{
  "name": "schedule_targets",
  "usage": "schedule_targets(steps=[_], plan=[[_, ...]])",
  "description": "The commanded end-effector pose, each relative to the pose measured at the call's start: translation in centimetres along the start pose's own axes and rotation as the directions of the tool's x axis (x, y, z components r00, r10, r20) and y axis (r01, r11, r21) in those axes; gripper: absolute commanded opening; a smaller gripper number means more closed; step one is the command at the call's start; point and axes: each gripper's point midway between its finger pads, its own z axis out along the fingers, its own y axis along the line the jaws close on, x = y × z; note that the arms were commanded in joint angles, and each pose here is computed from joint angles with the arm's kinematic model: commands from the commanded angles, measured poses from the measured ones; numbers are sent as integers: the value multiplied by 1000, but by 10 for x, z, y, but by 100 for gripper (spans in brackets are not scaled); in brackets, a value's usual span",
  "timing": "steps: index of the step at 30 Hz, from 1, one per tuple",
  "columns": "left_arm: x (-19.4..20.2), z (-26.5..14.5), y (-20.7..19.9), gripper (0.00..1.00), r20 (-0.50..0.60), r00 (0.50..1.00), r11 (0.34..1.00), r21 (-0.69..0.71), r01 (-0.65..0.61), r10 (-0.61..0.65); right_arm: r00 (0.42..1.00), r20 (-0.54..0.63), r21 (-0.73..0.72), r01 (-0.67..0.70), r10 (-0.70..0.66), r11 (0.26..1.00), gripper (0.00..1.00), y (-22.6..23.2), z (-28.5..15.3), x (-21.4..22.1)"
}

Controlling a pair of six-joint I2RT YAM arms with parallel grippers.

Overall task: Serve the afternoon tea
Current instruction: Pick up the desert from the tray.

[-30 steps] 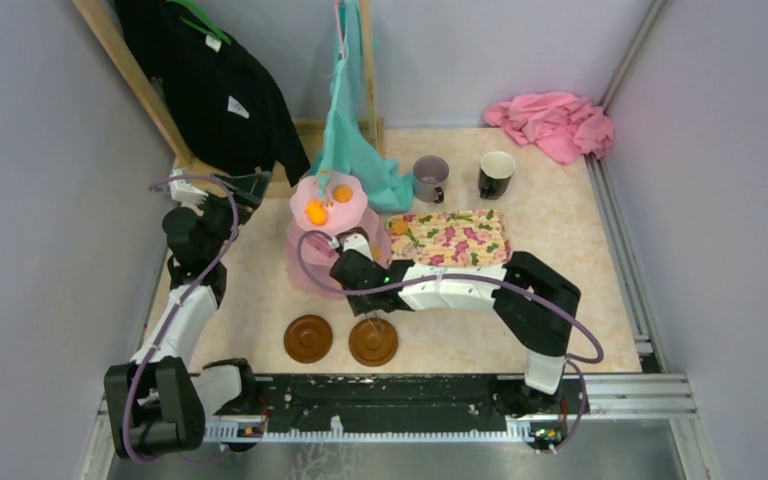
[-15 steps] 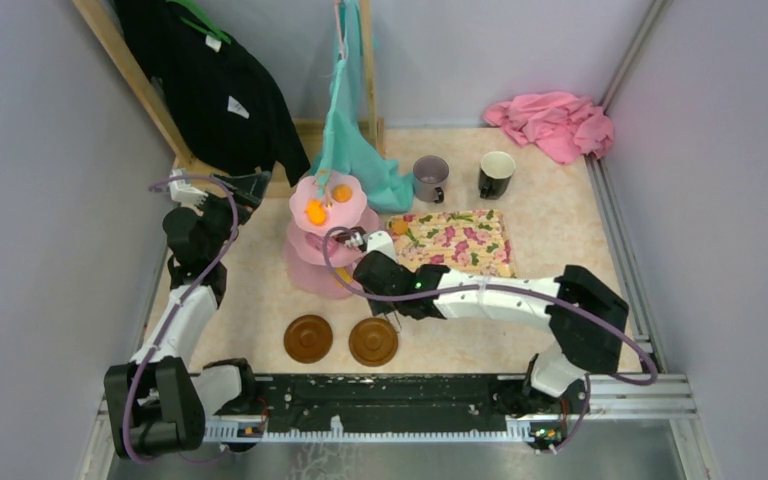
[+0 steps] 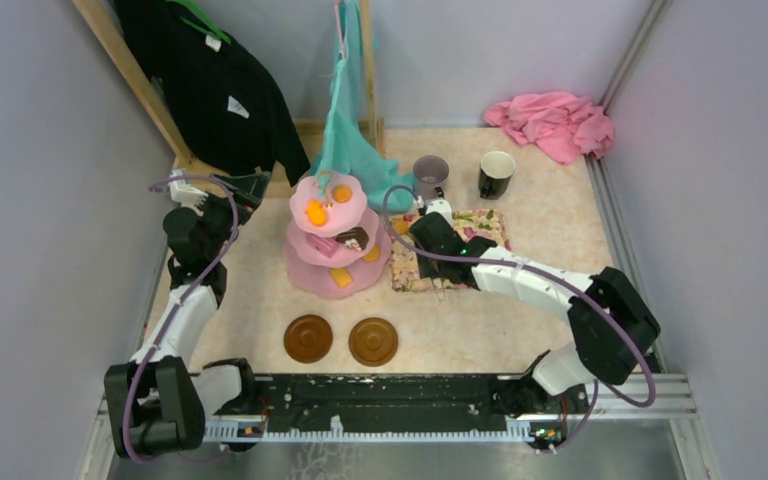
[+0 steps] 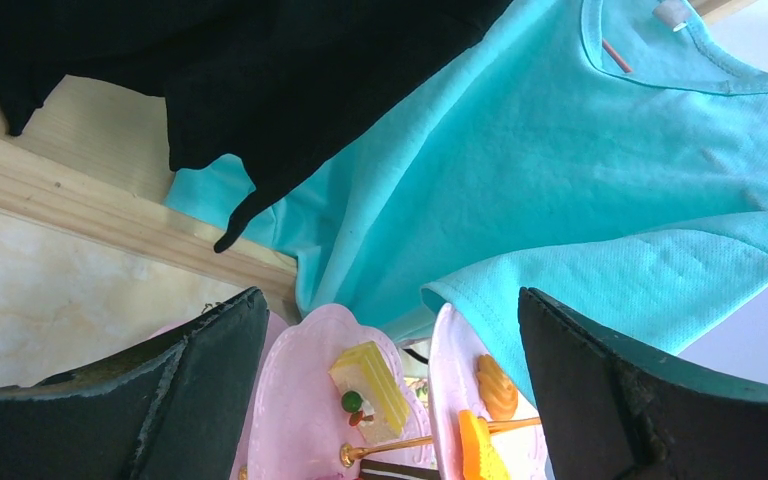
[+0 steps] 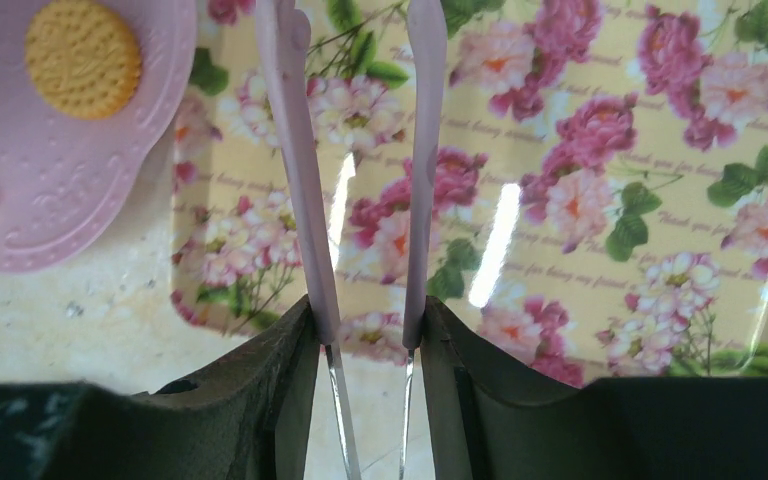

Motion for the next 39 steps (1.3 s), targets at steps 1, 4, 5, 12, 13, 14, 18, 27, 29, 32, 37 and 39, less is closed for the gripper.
schedule_targets(steps=[1, 4, 5, 12, 13, 14, 18, 27, 29, 32, 37, 39], plan=[[-1, 0, 3, 99, 11, 1000, 1000, -3, -12, 12, 999, 29, -27, 22, -21, 999, 40, -7, 18, -20], [0, 0, 4, 99, 10, 1000, 1000, -5, -12, 12, 1000, -6, -13, 28, -28, 1000, 40, -14, 35, -18], [0, 0, 4, 99, 10, 1000, 1000, -4, -12, 12, 999, -14, -16, 29, -29, 999, 41, -15, 39, -18], [0, 1, 5, 99, 7, 1000, 1000, -7, -12, 12, 999, -45, -14, 18, -19, 1000, 45, -19, 60, -11], [1, 1, 5, 99, 5, 1000, 1000, -7, -11, 11, 999, -44, -13, 15, -16, 1000, 47, -20, 62, -10], [0, 1, 5, 99, 7, 1000, 1000, -8, -11, 11, 999, -39, -15, 13, -14, 1000, 50, -21, 62, -10], [0, 1, 5, 99, 6, 1000, 1000, -6, -10, 10, 1000, -13, -27, 5, -6, 1000, 54, -22, 62, -10], [1, 1, 5, 99, 4, 1000, 1000, -4, -10, 10, 999, 36, -41, -16, 18, 999, 63, -28, 54, 0], [1, 1, 6, 99, 4, 1000, 1000, -5, -10, 10, 998, 50, -42, -23, 25, 999, 63, -30, 52, 2], [2, 1, 5, 99, 3, 1000, 1000, -5, -10, 10, 996, 75, -60, -34, 39, 998, 63, -30, 50, 5], [2, 1, 6, 99, 5, 1000, 1000, -6, -13, 13, 994, 93, -89, -53, 61, 995, 61, -29, 50, 15], [2, 1, 6, 99, 4, 1000, 1000, -7, -14, 14, 993, 98, -76, -57, 64, 996, 60, -32, 51, 19]])
